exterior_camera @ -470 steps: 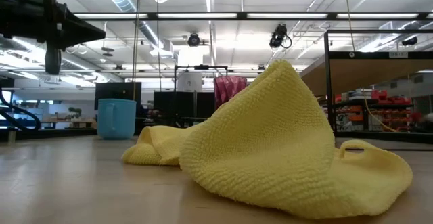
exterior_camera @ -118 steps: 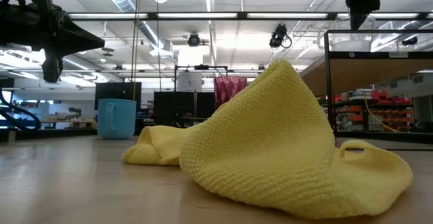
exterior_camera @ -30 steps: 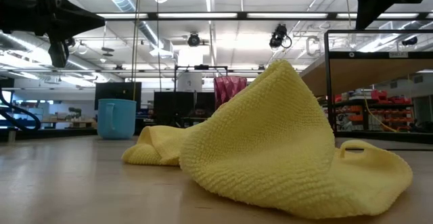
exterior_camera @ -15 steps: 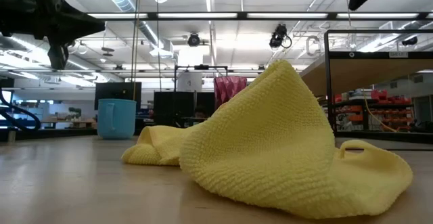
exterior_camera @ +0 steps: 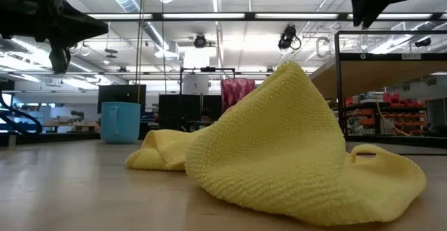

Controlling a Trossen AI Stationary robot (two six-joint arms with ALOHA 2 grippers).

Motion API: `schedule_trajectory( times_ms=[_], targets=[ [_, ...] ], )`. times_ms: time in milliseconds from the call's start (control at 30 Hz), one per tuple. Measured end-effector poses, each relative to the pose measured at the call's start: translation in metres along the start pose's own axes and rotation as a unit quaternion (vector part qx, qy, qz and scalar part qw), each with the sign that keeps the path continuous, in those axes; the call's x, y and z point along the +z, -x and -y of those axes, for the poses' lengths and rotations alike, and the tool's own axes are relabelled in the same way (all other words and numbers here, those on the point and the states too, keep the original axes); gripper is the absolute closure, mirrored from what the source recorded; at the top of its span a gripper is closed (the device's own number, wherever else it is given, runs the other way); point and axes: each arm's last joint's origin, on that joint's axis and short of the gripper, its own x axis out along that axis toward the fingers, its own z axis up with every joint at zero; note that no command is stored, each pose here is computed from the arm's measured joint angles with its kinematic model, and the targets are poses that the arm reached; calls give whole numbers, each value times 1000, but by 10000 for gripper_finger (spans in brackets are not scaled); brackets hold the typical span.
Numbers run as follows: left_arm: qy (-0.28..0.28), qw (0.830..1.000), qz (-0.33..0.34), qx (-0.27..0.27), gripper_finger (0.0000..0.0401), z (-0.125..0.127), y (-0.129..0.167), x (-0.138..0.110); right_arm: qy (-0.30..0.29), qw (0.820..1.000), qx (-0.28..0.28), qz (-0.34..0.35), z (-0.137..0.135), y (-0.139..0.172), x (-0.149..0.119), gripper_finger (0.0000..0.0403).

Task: Stack small to large cups/mugs on shelf
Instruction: Put the transparent mug on the shelf

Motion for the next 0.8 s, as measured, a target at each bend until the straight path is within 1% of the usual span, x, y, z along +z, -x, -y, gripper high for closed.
schedule_trajectory(
  times_ms=[267, 533, 667, 800],
  targets=[
    [0, 1000, 0, 0, 361, 0, 0, 0, 24, 999, -38, -23, -14, -19, 11, 293],
    [0, 1000, 0, 0, 368, 0, 0, 0, 47, 997, -53, -34, -20, -27, 15, 298],
    [0, 1000, 0, 0, 367, 0, 0, 0, 61, 996, -56, -39, -19, -29, 14, 316],
    [-2, 1000, -1, 1, 364, 0, 0, 0, 71, 995, -56, -42, -18, -30, 12, 348]
  ],
)
